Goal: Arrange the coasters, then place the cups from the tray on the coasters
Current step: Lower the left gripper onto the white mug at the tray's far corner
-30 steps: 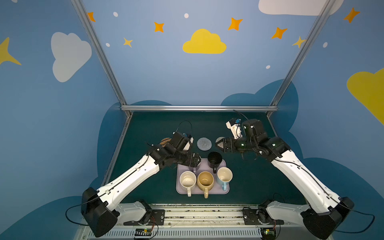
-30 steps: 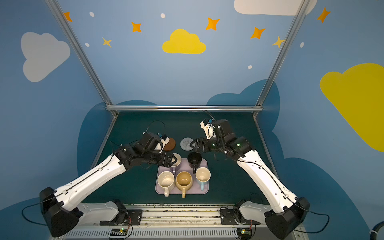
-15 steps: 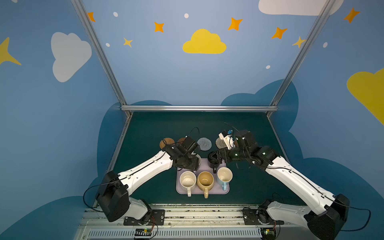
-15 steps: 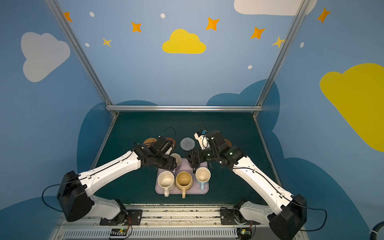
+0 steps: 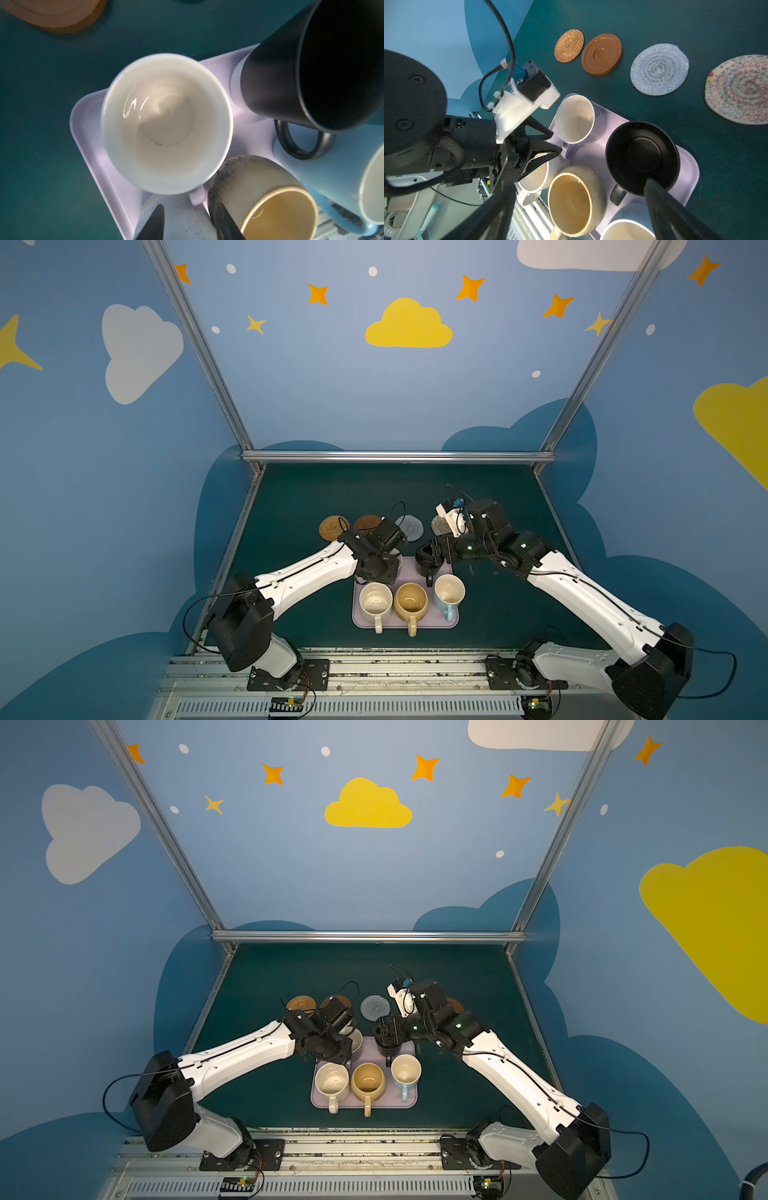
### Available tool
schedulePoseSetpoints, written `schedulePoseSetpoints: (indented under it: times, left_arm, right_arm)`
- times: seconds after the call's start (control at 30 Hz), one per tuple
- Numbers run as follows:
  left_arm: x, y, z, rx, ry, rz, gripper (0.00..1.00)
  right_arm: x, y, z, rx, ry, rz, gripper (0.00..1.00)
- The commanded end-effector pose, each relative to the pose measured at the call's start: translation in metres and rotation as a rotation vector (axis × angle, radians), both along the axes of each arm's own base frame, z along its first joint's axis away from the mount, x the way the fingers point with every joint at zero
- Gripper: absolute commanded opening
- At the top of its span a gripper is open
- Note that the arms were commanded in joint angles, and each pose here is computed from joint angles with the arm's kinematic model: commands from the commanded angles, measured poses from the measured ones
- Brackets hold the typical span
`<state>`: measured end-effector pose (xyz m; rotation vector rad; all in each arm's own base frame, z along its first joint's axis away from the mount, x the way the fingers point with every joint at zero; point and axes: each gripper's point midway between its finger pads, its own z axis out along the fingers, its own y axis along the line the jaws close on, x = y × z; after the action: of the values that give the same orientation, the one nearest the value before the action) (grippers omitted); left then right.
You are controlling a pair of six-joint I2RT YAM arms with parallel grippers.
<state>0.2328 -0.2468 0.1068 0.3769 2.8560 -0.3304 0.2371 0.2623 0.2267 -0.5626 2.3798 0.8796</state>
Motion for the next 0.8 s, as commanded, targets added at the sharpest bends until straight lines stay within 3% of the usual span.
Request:
schedulePoseSetpoints:
  times: [0.0, 0.3, 0.77]
  left_arm:
    - [0.004, -0.005, -0.001, 0.015, -0.011, -0.022, 0.41]
    - [0.003, -0.002, -0.012, 0.087, -0.005, -0.017, 0.41]
    - [0.009, -0.01, -0.028, 0.108, 0.006, -0.037, 0.4]
  right_arm:
    - [0.006, 0.001, 0.003, -0.005, -0.025, -0.008, 0.96]
    - [0.01, -0.002, 0.001, -0.038, -0.028, -0.019, 0.96]
    - [0.015, -0.016, 0.001, -0.07, -0.037, -0.082, 0.96]
